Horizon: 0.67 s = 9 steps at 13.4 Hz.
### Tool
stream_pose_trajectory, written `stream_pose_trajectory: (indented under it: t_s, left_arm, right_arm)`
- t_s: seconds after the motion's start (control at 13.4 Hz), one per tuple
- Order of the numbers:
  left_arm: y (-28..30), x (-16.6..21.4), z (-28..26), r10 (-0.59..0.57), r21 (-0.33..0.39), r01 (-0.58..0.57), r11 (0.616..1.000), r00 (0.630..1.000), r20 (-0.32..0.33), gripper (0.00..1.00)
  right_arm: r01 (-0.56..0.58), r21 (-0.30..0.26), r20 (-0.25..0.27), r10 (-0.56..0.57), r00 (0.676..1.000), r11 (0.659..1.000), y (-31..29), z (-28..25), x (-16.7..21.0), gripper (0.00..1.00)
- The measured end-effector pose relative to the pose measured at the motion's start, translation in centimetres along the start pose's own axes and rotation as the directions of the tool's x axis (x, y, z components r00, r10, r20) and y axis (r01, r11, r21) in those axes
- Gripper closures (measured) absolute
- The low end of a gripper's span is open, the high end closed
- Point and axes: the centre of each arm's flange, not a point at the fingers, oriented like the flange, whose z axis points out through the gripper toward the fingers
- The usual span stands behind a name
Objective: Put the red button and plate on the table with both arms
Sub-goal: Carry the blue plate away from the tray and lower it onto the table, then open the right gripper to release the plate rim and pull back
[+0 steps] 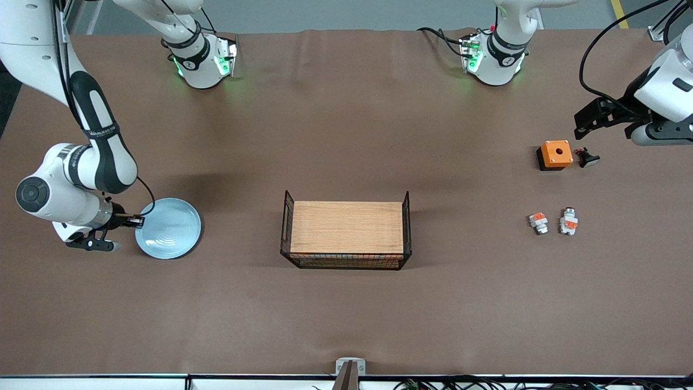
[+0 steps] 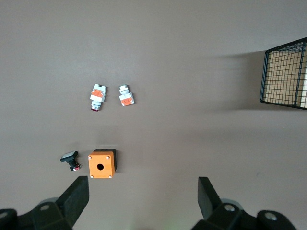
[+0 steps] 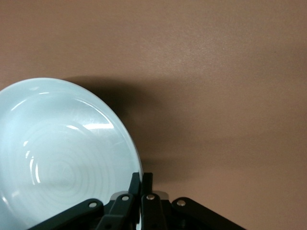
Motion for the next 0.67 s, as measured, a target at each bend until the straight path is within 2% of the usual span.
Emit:
stream_pose_trajectory:
  t_s: [0.3,0.45,0.67]
  left_arm:
    - [-0.1,-0.2,-0.3,-0.002,0.001,0.002,1.000,1.000,-0.002,0.00]
    - [-0.5,-0.5,-0.6,-0.010,0.002,0.010,1.000,1.000,0.000,0.00]
    - [-0.9,-0.7,-0.8,-0.016,0.002,0.016,1.000,1.000,0.000,0.00]
  right_arm:
    - [0.032,0.001,-0.009,-0.032,0.999,0.999,1.0,1.3,0.1,0.95]
    - [0.030,0.001,-0.006,-0.030,1.000,1.000,1.5,2.1,0.1,0.79]
    - [0.031,0.001,-0.016,-0.031,0.999,1.000,1.5,1.8,0.4,0.44]
